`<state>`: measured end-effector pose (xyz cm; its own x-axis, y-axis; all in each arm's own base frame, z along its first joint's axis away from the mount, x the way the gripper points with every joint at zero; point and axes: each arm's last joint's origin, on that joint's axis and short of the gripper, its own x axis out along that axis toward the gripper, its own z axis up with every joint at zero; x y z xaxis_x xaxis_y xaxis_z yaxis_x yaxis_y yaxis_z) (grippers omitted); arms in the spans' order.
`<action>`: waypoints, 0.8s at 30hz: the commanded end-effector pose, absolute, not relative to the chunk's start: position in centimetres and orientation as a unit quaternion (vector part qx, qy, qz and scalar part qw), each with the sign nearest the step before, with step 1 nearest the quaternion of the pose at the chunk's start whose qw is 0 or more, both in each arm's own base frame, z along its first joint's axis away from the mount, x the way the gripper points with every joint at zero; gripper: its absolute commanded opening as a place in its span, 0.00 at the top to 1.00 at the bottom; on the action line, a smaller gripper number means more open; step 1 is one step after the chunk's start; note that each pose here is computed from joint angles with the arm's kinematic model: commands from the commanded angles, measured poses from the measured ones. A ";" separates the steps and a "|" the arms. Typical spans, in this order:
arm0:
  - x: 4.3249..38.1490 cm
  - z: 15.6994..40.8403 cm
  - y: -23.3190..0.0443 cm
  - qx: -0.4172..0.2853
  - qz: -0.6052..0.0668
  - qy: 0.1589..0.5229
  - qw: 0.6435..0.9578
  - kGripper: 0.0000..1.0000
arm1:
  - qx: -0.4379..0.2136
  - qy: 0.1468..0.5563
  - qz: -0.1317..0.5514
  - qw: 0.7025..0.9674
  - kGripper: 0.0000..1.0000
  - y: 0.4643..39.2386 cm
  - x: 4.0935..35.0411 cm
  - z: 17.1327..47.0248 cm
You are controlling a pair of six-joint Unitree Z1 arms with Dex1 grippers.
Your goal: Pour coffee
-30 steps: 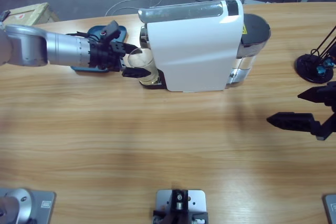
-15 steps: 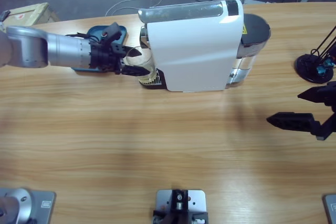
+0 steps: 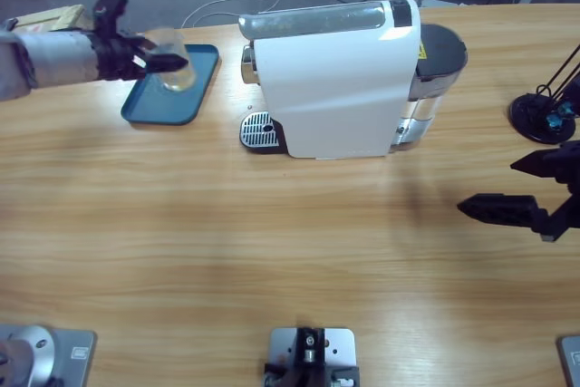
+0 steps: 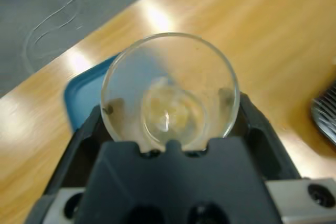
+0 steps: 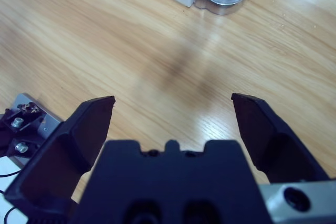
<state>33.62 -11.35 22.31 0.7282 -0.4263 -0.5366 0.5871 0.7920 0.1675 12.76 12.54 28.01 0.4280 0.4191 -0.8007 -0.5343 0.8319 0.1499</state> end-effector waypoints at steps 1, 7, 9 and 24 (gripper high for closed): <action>37.6 18.5 -10.3 0.132 -0.185 0.273 0.935 1.00 | -0.072 0.473 0.283 0.831 0.00 12.9 12.8 26.5; 38.7 16.4 -9.6 0.094 -0.160 0.300 0.936 1.00 | -0.074 0.477 0.282 0.829 0.00 13.2 13.1 26.1; 39.0 16.4 -9.6 0.093 -0.157 0.298 0.937 1.00 | -0.074 0.478 0.281 0.829 0.00 13.3 13.2 26.0; 40.4 16.4 -9.6 0.087 -0.152 0.316 0.933 0.50 | -0.069 0.473 0.287 0.830 0.00 13.0 12.8 26.4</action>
<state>39.74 -9.71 18.74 0.7939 -0.2509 -0.5539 0.3481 0.9344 0.0756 13.34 13.11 27.14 0.4208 0.4123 -0.8081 -0.5332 0.8331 0.1474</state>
